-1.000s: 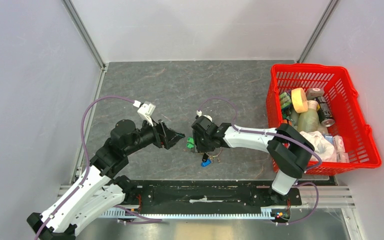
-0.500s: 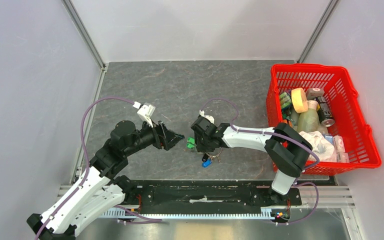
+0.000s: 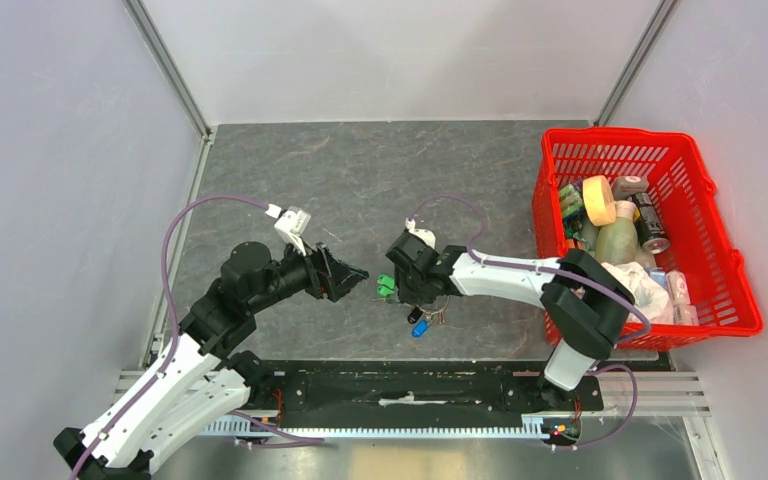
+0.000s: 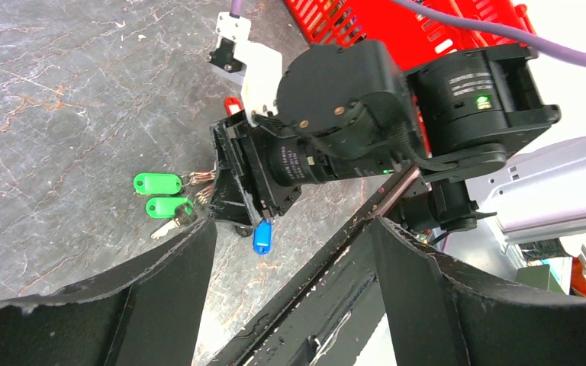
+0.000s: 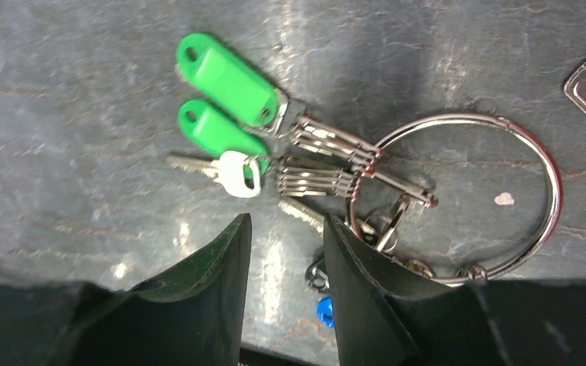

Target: Put the keys on the keyring

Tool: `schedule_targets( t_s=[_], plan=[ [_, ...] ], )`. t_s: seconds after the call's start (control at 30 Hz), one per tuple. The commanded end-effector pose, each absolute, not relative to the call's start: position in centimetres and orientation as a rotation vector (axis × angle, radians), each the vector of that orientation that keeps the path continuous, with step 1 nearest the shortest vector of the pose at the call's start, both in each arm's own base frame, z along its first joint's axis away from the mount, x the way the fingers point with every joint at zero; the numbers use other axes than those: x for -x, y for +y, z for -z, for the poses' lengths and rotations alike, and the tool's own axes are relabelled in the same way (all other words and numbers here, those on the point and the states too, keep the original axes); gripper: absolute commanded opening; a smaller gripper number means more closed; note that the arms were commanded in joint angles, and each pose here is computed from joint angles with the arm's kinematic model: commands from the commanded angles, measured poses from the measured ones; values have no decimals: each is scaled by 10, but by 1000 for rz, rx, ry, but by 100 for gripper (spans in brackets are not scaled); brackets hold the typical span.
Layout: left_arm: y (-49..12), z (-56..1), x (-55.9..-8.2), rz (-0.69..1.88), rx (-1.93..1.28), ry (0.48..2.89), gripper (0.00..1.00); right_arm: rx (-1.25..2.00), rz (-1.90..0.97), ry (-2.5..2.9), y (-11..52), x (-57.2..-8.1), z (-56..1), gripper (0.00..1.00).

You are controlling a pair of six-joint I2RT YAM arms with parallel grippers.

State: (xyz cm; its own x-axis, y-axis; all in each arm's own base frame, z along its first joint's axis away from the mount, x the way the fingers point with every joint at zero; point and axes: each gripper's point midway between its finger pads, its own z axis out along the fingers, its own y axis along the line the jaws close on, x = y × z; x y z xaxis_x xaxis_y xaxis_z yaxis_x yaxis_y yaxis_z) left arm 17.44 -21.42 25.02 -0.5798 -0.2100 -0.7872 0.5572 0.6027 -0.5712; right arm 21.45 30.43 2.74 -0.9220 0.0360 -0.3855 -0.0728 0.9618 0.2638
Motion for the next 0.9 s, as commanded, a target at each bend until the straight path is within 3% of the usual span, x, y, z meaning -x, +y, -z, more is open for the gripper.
schedule_targets(
  t_s=[0.0,0.17,0.37,0.6,0.87],
  plan=[
    [-214,-256,-174,1060,-318,1881,81,126,-513,2640,316,-213,-70,47],
    [-214,-257,-174,1062,-318,1873,81,369,-451,2571,308,-217,-98,48],
    [-213,-259,-173,1062,-315,1866,81,726,-361,2468,300,-221,-101,59],
    [-211,-262,-171,1058,-320,1861,81,1083,-501,2275,323,-215,-91,43],
    [-204,-262,-170,1026,-317,1858,81,1329,-491,2211,325,-211,-68,44]
  ],
)
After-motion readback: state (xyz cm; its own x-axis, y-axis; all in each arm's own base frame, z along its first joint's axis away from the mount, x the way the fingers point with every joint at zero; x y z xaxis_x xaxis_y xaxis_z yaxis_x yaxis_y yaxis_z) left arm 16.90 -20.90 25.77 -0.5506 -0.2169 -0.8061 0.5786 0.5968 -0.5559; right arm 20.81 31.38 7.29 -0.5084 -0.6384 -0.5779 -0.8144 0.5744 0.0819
